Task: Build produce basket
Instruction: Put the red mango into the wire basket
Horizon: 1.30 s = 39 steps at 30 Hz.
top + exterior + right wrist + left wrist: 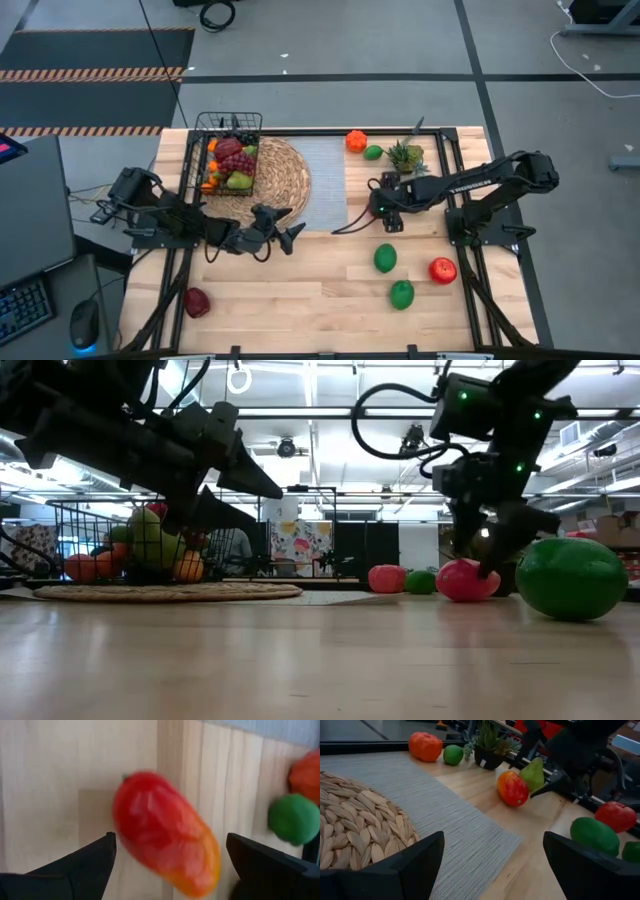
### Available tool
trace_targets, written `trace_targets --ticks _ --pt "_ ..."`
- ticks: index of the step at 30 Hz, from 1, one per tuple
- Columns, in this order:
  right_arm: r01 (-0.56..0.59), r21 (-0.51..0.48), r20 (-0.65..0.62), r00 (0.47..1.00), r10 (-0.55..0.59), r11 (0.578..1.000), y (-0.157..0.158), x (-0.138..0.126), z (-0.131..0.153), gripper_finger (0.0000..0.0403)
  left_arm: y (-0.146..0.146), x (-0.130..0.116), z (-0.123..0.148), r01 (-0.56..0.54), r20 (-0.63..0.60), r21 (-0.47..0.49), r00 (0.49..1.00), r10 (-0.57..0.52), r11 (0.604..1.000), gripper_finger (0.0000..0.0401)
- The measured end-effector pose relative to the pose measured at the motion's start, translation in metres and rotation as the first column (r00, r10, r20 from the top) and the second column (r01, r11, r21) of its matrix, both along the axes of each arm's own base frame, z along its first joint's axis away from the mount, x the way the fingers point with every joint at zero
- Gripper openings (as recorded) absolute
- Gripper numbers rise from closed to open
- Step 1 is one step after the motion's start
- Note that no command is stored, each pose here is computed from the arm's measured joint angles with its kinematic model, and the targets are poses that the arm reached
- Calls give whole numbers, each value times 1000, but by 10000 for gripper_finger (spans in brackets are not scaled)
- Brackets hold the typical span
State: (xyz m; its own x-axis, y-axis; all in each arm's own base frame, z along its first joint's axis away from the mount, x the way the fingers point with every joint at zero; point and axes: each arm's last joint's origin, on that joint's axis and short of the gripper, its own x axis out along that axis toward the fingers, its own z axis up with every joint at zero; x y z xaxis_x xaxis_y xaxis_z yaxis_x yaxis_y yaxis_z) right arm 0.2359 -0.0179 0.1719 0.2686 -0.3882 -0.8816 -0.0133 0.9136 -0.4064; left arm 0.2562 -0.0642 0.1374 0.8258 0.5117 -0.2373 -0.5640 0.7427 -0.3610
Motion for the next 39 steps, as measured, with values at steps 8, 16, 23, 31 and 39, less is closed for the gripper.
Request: trace_targets --ticks 8,16,23,31,39 --pt "-57 -25 78 995 59 998 -2 1 -14 382 0 0 0 0 -6 2 1000 0 1000 345" --pt "-12 -11 41 999 12 1000 -14 -13 -32 382 0 0 -1 1 -9 6 1000 -1 1000 346" --pt "38 -15 57 998 -37 999 -23 -19 -39 382 0 0 -1 1 -10 6 1000 -1 1000 346" --pt "124 23 123 984 -126 992 -23 -17 -38 341 0 0 -1 4 -19 18 1000 -4 1000 346" --pt "186 116 191 960 -206 976 -20 -13 -37 273 0 0 -1 4 -19 19 1000 -4 1000 346"
